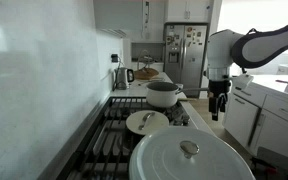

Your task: Remove the wooden spatula from the chopping board and use it to stir the contents in the pot on the right side of the stove, return the wooden spatula to the chopping board

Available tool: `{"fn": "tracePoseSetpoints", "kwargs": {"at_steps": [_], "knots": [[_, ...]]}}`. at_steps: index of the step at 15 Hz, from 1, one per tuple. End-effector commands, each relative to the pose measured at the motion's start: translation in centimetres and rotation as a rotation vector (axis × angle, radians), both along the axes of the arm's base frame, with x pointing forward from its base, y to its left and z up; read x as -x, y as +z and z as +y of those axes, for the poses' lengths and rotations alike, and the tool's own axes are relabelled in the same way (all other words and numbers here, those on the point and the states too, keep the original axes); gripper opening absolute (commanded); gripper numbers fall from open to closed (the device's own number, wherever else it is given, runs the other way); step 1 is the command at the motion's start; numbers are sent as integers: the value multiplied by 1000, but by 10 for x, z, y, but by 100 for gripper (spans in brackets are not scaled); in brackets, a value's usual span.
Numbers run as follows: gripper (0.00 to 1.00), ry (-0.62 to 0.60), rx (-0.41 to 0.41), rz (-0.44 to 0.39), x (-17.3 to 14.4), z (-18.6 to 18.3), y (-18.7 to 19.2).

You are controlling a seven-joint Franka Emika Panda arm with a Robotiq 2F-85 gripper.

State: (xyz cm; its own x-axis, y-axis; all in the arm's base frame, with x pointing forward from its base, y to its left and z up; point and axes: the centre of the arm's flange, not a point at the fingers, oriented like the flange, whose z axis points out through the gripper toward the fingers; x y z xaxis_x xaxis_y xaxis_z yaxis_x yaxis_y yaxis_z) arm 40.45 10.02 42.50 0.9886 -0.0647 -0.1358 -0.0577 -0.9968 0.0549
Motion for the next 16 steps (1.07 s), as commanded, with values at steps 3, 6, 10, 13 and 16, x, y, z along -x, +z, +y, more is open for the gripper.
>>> {"fn": "tracePoseSetpoints", "kwargs": {"at_steps": [3,6,10,13,16], "knots": [[100,0,0,0,0,0,0],[100,0,0,0,0,0,0],[100,0,0,0,0,0,0],[100,2,-3,-4,-1,0,2],[100,-1,-14,-23,-11,0,12]]}}
